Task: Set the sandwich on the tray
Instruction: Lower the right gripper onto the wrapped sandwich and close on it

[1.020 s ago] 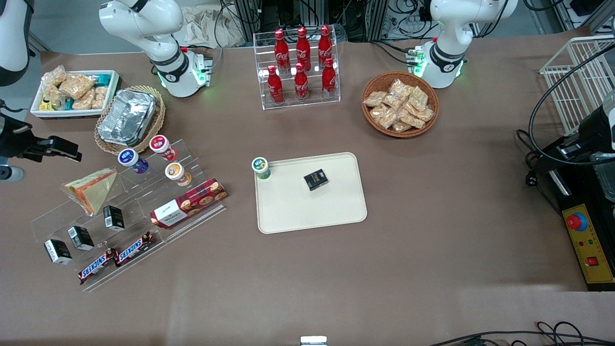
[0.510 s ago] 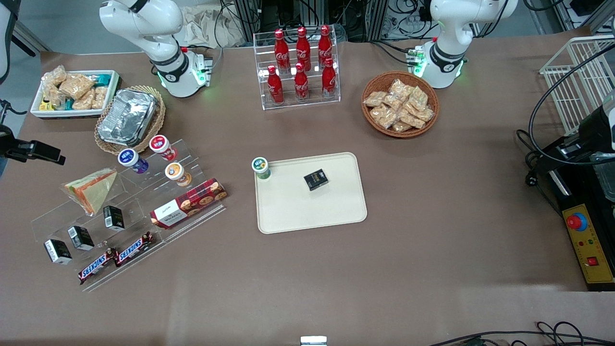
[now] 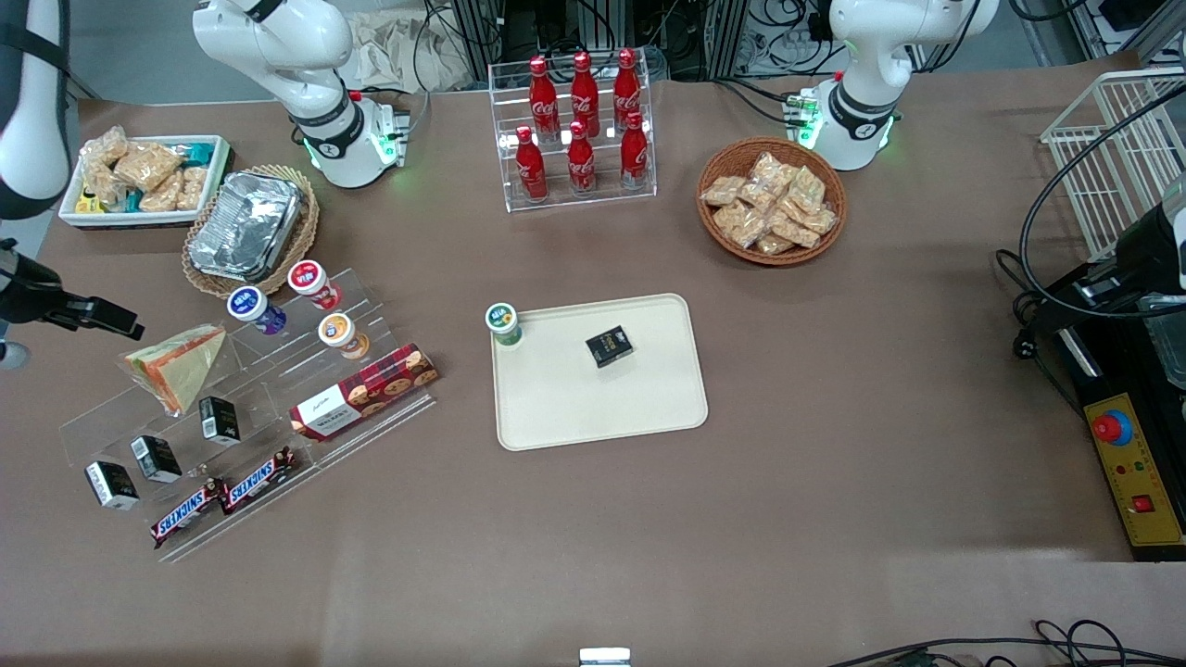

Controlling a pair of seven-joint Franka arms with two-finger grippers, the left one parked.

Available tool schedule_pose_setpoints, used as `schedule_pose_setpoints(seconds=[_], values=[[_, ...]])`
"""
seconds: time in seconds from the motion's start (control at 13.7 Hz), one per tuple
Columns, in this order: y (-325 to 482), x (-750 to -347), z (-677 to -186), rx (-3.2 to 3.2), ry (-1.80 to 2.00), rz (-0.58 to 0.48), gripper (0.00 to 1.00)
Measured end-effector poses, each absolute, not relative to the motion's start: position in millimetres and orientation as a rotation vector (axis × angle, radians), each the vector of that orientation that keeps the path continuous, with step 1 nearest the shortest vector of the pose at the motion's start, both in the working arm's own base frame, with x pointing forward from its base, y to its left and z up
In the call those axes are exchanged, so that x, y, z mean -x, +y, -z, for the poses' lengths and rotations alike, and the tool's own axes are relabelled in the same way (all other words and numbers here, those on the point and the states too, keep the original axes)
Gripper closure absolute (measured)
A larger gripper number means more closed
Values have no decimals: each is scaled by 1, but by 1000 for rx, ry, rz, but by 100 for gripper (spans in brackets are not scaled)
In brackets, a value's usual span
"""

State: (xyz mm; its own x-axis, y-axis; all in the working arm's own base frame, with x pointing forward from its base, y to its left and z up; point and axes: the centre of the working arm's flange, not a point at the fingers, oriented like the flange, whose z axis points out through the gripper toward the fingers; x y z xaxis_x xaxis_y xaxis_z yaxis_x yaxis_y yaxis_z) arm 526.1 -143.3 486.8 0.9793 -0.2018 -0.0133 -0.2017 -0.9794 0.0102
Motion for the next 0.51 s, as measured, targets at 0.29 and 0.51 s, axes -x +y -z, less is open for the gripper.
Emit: schedule_pose_setpoints(seconds=[0.29, 0.51], values=[[-143, -518, -446, -3111, -321, -46, 0], [-145, -508, -411, -3104, -331, -103, 0]])
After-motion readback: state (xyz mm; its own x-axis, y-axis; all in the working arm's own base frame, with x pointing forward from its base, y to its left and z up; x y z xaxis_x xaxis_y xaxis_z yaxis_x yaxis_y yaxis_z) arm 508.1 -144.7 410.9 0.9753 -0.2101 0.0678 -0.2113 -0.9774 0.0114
